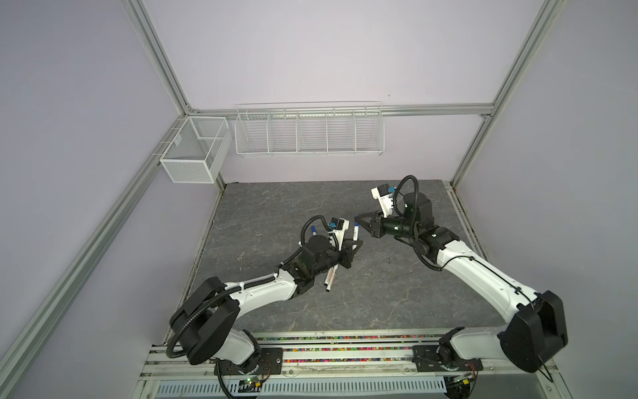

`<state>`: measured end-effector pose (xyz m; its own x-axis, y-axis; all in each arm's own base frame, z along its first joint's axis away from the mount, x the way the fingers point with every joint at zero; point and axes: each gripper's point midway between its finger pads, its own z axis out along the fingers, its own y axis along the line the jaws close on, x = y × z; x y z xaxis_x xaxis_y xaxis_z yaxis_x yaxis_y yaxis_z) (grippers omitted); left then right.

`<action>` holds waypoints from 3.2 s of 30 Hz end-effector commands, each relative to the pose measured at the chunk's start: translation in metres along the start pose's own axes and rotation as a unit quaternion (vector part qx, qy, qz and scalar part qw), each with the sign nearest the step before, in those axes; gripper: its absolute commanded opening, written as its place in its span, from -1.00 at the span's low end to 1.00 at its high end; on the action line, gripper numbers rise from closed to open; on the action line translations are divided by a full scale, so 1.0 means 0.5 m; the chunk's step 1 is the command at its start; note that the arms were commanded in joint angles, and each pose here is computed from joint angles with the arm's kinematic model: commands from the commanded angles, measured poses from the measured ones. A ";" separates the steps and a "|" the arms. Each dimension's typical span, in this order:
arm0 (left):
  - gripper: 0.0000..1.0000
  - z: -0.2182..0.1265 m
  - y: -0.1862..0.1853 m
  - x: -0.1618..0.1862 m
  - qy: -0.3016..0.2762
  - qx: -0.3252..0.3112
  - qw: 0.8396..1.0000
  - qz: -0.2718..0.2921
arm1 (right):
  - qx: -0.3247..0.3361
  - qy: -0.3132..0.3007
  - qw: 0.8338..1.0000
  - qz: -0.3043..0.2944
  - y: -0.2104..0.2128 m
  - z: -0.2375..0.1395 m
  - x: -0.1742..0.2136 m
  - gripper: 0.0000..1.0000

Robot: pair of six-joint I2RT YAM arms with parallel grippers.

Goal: Insert the pens into the pen caps

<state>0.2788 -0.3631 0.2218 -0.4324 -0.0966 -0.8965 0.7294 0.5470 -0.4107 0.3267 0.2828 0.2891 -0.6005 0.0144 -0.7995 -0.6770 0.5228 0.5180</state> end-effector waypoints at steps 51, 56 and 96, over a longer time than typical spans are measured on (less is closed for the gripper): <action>-1.00 -0.037 -0.056 -0.068 -0.113 0.002 0.972 0.207 | 0.001 0.054 0.993 -0.105 0.095 -0.092 0.013 0.17; -1.00 -0.035 -0.053 -0.046 -0.101 0.002 0.972 0.211 | 0.018 0.031 0.992 -0.124 0.097 -0.101 -0.018 0.19; -1.00 -0.219 0.076 -0.396 -0.333 -0.059 0.923 -0.181 | -0.050 0.289 0.950 0.105 0.036 0.041 0.224 -0.85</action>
<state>0.2771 -0.3282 0.2450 -0.5146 -0.1744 -0.8395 0.6157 0.6062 -0.5034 0.3318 0.3367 0.2968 -0.5880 -0.1592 -0.7930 -0.7667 0.4219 0.4839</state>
